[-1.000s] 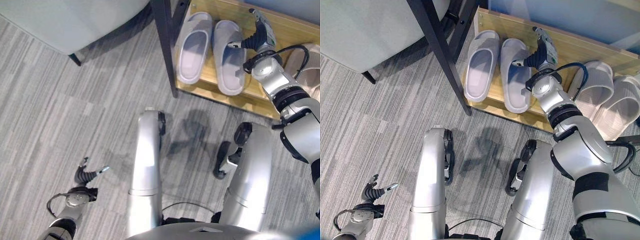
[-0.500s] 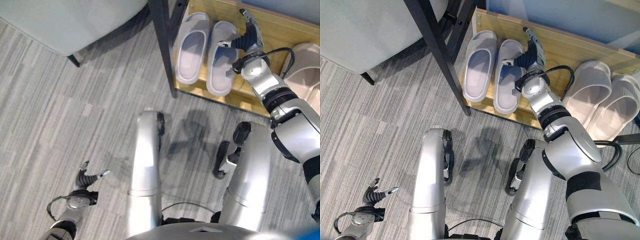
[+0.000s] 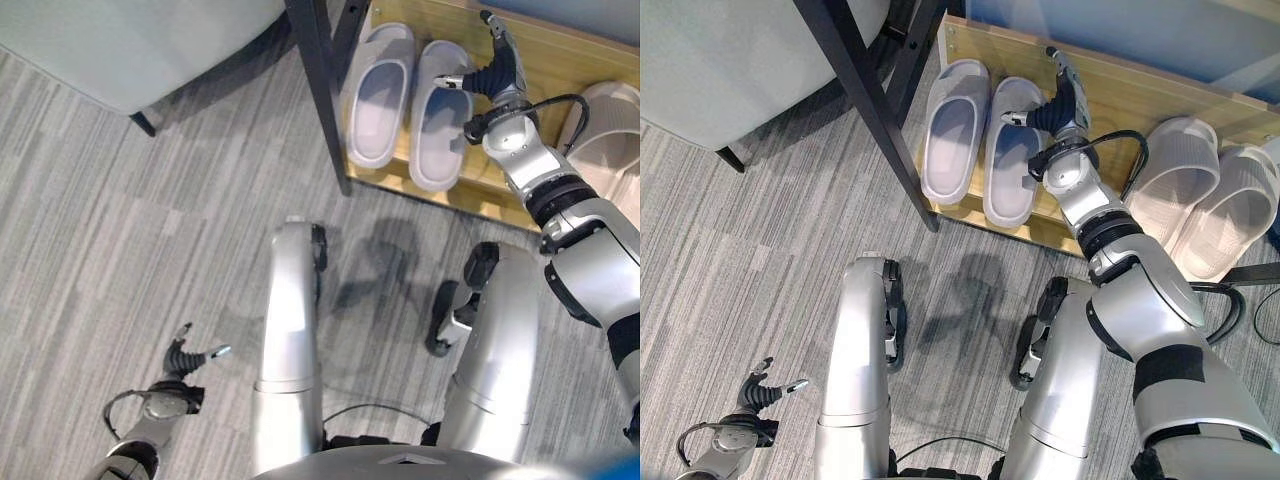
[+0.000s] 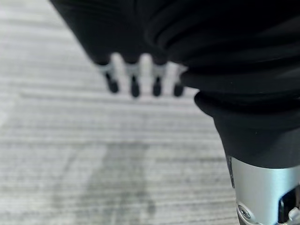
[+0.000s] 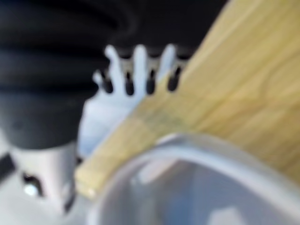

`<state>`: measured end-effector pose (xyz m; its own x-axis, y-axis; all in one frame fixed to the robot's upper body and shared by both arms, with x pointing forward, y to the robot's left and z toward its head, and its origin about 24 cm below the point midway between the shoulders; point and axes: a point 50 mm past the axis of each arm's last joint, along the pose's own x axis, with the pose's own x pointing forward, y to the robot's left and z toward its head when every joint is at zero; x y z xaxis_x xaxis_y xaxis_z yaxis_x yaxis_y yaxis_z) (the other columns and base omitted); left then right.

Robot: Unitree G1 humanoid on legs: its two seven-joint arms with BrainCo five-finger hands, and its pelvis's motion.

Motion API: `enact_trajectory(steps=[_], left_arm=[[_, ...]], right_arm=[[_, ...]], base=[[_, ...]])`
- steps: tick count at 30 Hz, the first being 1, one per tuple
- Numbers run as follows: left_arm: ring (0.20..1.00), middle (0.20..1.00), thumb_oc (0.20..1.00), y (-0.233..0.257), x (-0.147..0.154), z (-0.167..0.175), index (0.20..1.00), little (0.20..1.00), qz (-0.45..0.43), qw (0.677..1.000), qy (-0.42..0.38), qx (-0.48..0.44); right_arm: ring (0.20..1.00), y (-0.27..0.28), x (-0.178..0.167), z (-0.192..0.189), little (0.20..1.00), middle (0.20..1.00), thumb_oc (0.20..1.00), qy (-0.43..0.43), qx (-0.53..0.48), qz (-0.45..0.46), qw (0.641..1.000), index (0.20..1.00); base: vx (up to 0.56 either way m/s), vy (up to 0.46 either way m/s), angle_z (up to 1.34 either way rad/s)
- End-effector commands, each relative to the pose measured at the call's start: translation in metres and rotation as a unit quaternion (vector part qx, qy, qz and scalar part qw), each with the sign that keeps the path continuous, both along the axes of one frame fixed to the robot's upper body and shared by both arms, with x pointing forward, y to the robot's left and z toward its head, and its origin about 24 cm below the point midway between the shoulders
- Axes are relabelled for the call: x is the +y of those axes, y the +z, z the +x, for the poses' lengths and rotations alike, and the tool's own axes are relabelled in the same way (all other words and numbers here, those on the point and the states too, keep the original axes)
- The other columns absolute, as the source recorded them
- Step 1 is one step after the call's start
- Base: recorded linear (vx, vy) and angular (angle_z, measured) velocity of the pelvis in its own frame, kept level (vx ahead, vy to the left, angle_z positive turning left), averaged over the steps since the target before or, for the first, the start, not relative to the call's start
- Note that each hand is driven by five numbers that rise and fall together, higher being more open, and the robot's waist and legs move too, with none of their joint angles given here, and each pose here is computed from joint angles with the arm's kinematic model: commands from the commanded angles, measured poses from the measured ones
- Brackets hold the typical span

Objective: Arrange the slippers neatly on the shoe rack.

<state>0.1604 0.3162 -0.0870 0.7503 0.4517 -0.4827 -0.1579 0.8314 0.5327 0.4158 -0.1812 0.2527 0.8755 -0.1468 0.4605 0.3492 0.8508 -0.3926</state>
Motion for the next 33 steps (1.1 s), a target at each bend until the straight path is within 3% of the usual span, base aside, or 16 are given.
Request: enact_trajectory(steps=[1,4,13,22,33], left_arm=[[1.0,1.0,1.0,0.0,-0.007,0.007,1.0,1.0,-0.007,1.0,-0.008,-0.004],[1.0,1.0,1.0,0.0,-0.007,0.006,1.0,1.0,-0.005,1.0,-0.006,-0.006],[1.0,1.0,1.0,-0.003,-0.008,-0.002,1.0,1.0,0.005,1.0,-0.002,-0.005],[1.0,1.0,1.0,-0.002,-0.014,-0.002,1.0,1.0,0.01,1.0,-0.014,-0.012],[1.0,1.0,1.0,-0.002,-0.012,-0.001,1.0,1.0,0.018,1.0,-0.01,-0.01]], right_arm=[[1.0,0.059,0.007,-0.017,1.0,1.0,1.0,0.079,-0.114,0.038,0.99,1.0],[1.0,0.059,0.025,-0.034,1.0,1.0,1.0,0.158,-0.145,0.026,0.976,1.0],[1.0,0.04,0.014,-0.075,1.0,1.0,1.0,0.226,-0.18,-0.004,0.957,1.0],[1.0,0.005,0.009,-0.112,1.0,1.0,1.0,0.27,-0.162,-0.045,0.948,1.0],[1.0,-0.028,0.006,-0.116,1.0,1.0,1.0,0.265,-0.104,-0.071,0.956,1.0]], base=[[0.0,0.0,0.0],[0.0,-0.008,-0.02],[0.0,0.0,0.0],[0.0,0.0,0.0],[0.0,0.0,0.0]])
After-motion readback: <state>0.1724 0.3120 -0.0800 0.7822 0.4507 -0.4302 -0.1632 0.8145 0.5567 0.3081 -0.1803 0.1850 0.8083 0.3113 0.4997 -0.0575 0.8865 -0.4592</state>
